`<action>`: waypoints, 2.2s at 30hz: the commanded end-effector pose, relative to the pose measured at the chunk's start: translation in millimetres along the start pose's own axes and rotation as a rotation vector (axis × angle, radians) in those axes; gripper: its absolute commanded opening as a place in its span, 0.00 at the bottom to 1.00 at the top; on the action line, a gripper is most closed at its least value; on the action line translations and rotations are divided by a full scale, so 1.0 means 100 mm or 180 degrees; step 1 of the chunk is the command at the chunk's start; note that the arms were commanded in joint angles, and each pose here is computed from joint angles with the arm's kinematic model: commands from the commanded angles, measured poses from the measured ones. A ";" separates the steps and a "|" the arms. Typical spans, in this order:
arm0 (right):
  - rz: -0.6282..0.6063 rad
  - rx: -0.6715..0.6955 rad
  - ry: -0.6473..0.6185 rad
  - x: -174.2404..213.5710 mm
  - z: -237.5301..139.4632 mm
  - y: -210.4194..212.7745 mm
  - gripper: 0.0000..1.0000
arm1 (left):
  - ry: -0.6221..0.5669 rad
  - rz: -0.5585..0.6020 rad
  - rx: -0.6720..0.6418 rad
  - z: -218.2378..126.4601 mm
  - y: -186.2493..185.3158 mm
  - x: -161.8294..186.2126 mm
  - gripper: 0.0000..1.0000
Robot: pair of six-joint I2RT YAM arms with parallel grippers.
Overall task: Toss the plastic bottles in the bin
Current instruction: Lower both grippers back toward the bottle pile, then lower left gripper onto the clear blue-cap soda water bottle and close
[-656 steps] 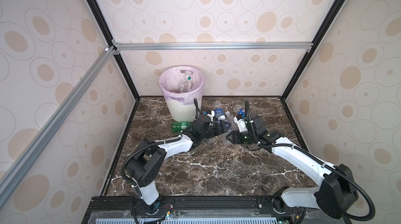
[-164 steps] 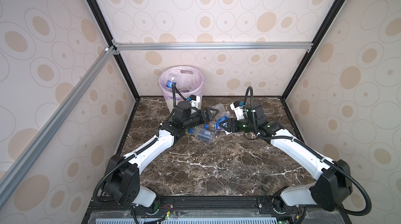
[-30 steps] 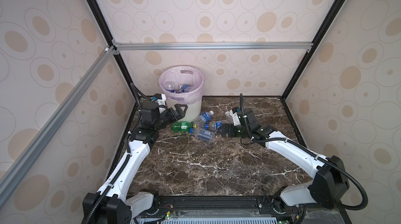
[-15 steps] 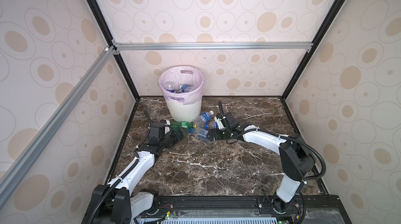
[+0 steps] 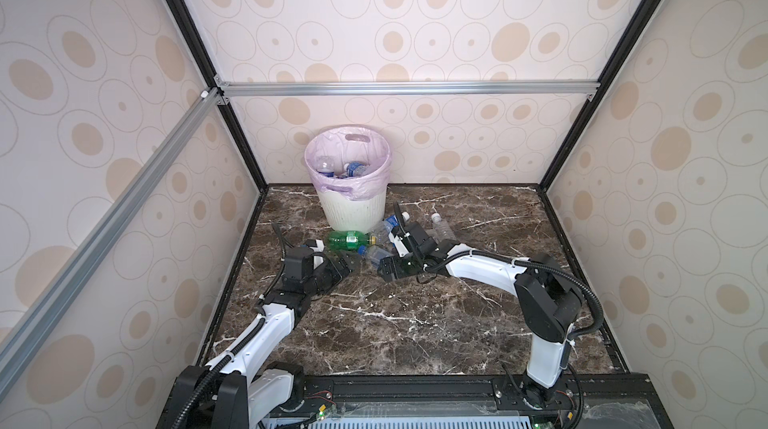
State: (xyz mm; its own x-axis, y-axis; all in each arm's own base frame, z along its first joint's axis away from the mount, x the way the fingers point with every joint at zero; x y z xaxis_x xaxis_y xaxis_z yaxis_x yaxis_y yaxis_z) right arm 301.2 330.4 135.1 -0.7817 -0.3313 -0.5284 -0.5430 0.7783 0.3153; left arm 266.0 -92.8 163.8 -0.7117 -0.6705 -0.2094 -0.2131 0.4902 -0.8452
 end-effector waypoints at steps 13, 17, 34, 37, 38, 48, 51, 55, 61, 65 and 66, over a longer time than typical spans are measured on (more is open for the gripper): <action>-0.0041 0.0097 0.0015 -0.28 0.17 -0.06 1.00 | -0.0124 -0.0101 -0.0035 -0.05 0.07 -0.04 0.99; 0.0003 -0.0057 0.0025 -0.23 0.23 0.03 1.00 | -0.0244 -0.0007 -0.0105 -0.12 0.06 -0.06 0.99; -0.0130 -0.0399 -0.0265 -0.13 -0.43 0.29 1.00 | 0.0025 0.0115 -0.0084 0.06 0.01 -0.06 0.99; -0.0117 -0.0255 -0.0304 -0.12 -0.58 0.19 1.00 | 0.0094 0.0250 -0.0113 0.16 -0.09 -0.04 0.99; -0.0106 -0.0224 -0.0336 -0.12 -0.64 0.16 1.00 | 0.0100 0.0304 -0.0177 0.19 -0.12 -0.04 0.99; 0.0103 0.0001 -0.0667 -0.13 -1.11 -0.15 1.00 | 0.0308 0.0797 -0.0683 0.68 -0.31 0.11 0.99; 0.0201 0.0013 -0.0790 -0.10 -1.25 -0.26 1.00 | 0.0424 0.0882 -0.0772 0.85 -0.32 0.19 0.99; 0.0243 0.0076 -0.0914 -0.05 -1.40 -0.38 1.00 | 0.0529 0.1133 -0.1057 1.02 -0.30 0.29 0.98; 0.0324 0.0102 -0.0986 0.05 -1.50 -0.49 1.00 | 0.0610 0.1330 -0.1449 1.17 -0.11 0.30 0.91; 0.0374 0.0083 -0.0976 0.10 -1.47 -0.53 1.00 | 0.0638 0.1423 -0.1599 1.23 -0.03 0.30 0.85; 0.0372 0.0071 -0.0973 0.11 -1.46 -0.53 1.00 | 0.0654 0.1447 -0.1632 1.24 -0.01 0.30 0.84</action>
State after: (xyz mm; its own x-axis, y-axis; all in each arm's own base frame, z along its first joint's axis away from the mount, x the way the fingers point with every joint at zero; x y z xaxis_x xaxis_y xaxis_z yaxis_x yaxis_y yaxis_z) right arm 278.1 209.6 228.9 -0.7086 -0.0802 -0.7010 -0.4460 0.8208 0.3569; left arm 323.7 -185.9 97.1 -0.9017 -0.2930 -0.3178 -0.1418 0.8950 -0.4230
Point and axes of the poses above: each gripper's point midway between its finger pads, its own z axis out along the fingers, its own y axis along the line the jaws close on, x = y × z, the point moved 6 cm from there along -z, back along the fingers, and after that the axes turned 7 degrees about -z, right-handed, at the moved point
